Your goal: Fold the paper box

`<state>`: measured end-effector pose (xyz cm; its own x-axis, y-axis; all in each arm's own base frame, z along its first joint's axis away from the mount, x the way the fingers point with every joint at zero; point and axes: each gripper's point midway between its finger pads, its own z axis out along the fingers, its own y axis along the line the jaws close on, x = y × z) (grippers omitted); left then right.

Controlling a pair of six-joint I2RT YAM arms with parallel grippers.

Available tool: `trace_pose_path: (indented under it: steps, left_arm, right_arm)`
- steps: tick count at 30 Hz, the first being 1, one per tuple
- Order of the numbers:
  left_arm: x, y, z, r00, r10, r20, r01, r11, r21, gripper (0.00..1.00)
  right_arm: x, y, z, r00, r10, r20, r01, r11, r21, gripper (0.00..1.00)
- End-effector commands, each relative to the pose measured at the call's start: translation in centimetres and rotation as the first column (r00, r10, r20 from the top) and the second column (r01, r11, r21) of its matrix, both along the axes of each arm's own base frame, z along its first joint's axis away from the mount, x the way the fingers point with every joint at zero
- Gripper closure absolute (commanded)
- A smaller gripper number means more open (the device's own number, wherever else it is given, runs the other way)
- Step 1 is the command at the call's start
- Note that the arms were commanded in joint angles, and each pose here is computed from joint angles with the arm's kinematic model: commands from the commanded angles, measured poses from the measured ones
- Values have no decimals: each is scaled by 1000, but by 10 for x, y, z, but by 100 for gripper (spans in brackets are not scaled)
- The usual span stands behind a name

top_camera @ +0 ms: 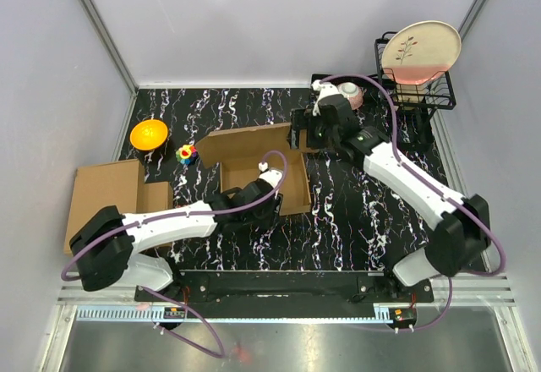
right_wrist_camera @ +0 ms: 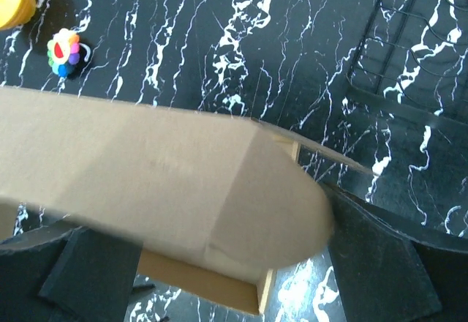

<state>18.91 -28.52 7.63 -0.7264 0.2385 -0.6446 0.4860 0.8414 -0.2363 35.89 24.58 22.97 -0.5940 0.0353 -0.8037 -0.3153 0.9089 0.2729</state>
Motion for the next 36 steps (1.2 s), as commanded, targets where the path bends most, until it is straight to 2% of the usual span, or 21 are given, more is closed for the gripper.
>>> trace_pose_path:
  steps: [1, 7, 12, 15, 16, 18, 19, 21, 22, 24, 26, 27, 28, 31, 36]
  left_arm:
    - [-5, 12, -7, 1000, -22, 14, 22, 999, 38, 58]
    - [-8, 21, -19, 1000, -11, 5, 11, 997, 71, 58]
    - [-6, 27, -9, 1000, 6, 27, -8, 997, 72, 58]
    - [3, 38, 23, 991, 79, 104, -82, 996, 25, 57]
    - [10, 45, 47, 977, 131, 168, -128, 991, -25, 53]
    - [17, 58, 71, 951, 214, 221, -203, 977, -72, 47]
    - [26, 75, 93, 907, 313, 280, -289, 949, -125, 42]
    - [35, 97, 112, 849, 417, 326, -385, 909, -159, 40]
    - [46, 118, 122, 791, 499, 355, -466, 866, -179, 39]
    - [53, 142, 126, 733, 593, 332, -565, 803, -188, 39]
    - [66, 174, 123, 645, 705, 296, -682, 705, -192, 39]
    - [68, 184, 121, 622, 728, 290, -711, 679, -180, 39]
    - [73, 201, 119, 565, 776, 281, -763, 621, -179, 39]
    - [81, 231, 112, 483, 830, 279, -832, 534, -148, 41]
    - [102, 263, 91, 401, 890, 216, -895, 431, -115, 41]
  right_arm:
    - [30, 14, 13, 999, -27, 47, 27, 1000, -7, 0]
    - [61, 20, 1, 995, -97, 38, 98, 995, -16, 0]
    - [66, 24, -1, 995, -97, 25, 98, 995, -18, 0]
    - [62, 20, 3, 994, -99, 35, 100, 995, -10, 0]
    - [60, 18, 9, 994, -99, 46, 99, 995, -3, 0]
    - [56, 17, 12, 995, -89, 50, 89, 996, -2, 0]
    - [55, 17, 15, 995, -87, 55, 88, 996, -1, 0]
    - [53, 15, 14, 995, -80, 52, 80, 997, -12, 0]
    - [52, 15, 13, 996, -79, 50, 80, 997, -15, 0]
    - [50, 14, 10, 996, -74, 43, 75, 997, -22, 0]
    - [48, 12, 5, 997, -75, 37, 76, 997, -32, 0]
    - [47, 11, 3, 996, -77, 34, 78, 996, -33, 0]
    - [45, 10, 0, 997, -76, 28, 77, 996, -36, 0]
    - [43, 9, -7, 997, -73, 20, 74, 996, -40, 0]
    - [39, 8, -13, 998, -64, 12, 65, 997, -43, 0]
